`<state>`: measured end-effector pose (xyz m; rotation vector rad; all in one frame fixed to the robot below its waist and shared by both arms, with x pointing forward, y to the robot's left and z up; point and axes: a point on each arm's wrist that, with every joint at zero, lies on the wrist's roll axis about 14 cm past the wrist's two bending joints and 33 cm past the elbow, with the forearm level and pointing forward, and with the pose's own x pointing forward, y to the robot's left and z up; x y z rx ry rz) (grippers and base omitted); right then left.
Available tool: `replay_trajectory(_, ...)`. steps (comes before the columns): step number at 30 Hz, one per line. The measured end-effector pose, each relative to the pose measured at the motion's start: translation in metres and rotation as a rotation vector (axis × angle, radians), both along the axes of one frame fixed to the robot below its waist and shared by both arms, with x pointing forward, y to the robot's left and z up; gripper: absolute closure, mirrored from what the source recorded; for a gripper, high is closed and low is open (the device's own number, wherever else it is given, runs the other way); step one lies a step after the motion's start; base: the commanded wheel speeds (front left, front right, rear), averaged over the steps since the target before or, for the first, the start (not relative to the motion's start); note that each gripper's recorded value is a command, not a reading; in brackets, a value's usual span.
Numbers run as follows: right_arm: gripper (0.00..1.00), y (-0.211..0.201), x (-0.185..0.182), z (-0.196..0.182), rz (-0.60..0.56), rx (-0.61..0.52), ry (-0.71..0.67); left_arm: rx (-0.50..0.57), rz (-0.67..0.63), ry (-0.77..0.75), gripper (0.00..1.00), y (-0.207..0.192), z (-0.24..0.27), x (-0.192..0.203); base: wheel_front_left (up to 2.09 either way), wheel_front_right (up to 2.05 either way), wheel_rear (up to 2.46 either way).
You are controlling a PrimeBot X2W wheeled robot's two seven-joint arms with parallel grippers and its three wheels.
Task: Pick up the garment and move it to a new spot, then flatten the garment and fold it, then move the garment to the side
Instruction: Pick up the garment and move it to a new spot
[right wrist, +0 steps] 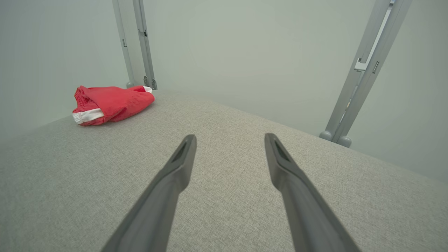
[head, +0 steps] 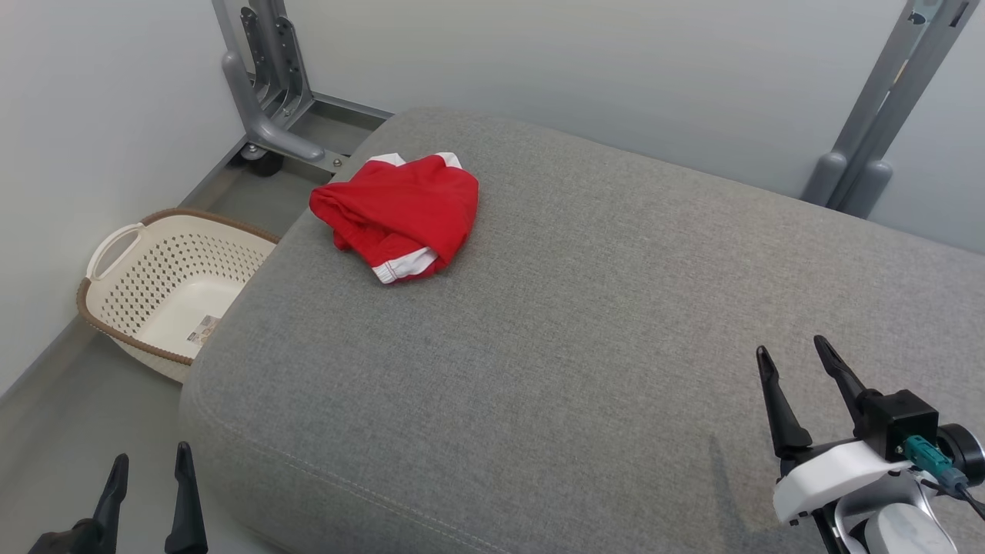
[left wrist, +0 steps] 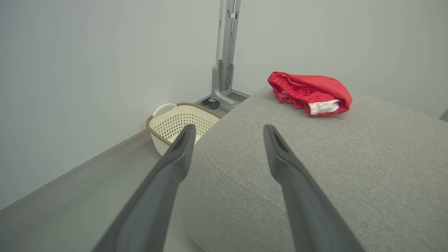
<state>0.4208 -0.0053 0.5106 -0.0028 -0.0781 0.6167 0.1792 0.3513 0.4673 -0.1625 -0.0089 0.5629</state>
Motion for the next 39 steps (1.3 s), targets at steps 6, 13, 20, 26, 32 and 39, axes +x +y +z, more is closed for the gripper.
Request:
replay_trajectory(6, 0.0, -0.003, 0.007, 0.0, -0.003, -0.004, -0.008, -0.014, -0.042, -0.005, 0.0, -0.01, 0.001, 0.02, 0.0, 0.0, 0.0)
replay_trajectory(13, 0.0, -0.013, 0.052, 0.013, -0.021, -0.009, -0.087, -0.048, -0.148, -0.022, 0.0, -0.017, 0.019, 0.106, 0.0, 0.0, 0.0)
replay_trajectory(20, 0.0, -0.031, 0.102, -0.005, -0.053, -0.024, -0.11, -0.144, -0.248, 0.096, 0.0, -0.01, 0.019, 0.209, 0.0, 0.0, 0.0)
replay_trajectory(26, 0.0, -0.045, 0.126, -0.047, -0.075, -0.038, -0.06, -0.252, -0.274, 0.265, 0.0, 0.001, -0.011, 0.267, 0.0, 0.0, 0.0)
replay_trajectory(32, 0.0, -0.057, 0.132, -0.094, -0.092, -0.052, 0.023, -0.34, -0.239, 0.469, 0.0, 0.012, -0.071, 0.282, 0.0, 0.0, 0.0)
replay_trajectory(39, 0.0, -0.08, 0.137, -0.12, -0.142, -0.071, 0.057, -0.371, -0.248, 0.657, 0.0, -0.003, -0.136, 0.282, 0.0, 0.0, 0.0)
